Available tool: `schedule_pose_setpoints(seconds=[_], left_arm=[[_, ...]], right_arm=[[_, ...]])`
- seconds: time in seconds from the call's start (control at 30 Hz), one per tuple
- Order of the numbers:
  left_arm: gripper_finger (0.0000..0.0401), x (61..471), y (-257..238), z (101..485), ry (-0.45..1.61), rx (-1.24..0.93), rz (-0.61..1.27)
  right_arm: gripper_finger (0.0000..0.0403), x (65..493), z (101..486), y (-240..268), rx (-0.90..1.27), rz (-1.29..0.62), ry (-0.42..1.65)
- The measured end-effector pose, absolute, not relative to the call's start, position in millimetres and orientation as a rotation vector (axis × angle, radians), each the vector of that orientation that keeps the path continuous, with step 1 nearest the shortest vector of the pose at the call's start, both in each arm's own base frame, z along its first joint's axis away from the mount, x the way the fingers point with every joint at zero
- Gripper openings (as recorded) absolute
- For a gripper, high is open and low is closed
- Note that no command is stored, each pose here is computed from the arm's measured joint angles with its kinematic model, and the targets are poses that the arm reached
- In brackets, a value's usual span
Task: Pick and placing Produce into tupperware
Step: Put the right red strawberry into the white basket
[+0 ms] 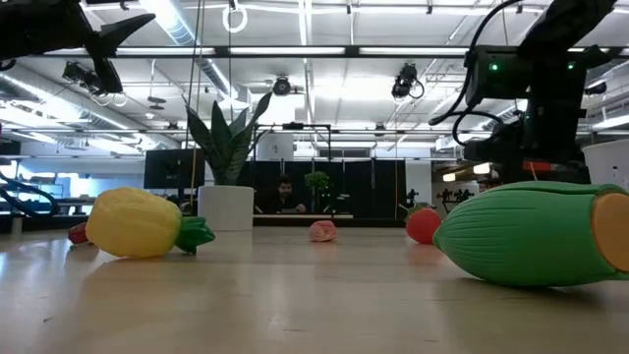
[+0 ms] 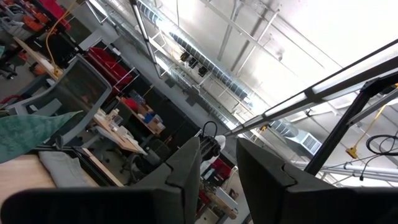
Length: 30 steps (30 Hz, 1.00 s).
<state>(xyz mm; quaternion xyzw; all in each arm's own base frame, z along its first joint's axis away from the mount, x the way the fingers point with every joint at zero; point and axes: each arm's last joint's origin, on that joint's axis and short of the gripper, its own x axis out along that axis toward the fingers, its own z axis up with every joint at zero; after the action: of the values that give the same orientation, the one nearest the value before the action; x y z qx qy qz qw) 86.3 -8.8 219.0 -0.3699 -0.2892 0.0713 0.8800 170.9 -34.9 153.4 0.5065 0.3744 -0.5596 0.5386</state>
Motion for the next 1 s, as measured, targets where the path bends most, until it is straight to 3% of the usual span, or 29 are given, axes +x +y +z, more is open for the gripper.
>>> schedule_pose_setpoints(seconds=[0.4,0.77,1.0], left_arm=[[0.0111,86.3,-8.8,219.0,-0.603,-0.77,0.149],[0.0111,86.3,-8.8,219.0,-0.603,-0.77,0.149],[0.0112,86.4,-8.8,218.9,-0.602,-0.77,0.149]], right_arm=[[0.0246,172.2,153.3,-32.7,1.075,-1.123,1.062],[0.0246,175.3,180.8,-31.1,1.026,-0.885,1.041],[0.0246,167.8,183.4,-26.8,0.97,-0.749,1.18]])
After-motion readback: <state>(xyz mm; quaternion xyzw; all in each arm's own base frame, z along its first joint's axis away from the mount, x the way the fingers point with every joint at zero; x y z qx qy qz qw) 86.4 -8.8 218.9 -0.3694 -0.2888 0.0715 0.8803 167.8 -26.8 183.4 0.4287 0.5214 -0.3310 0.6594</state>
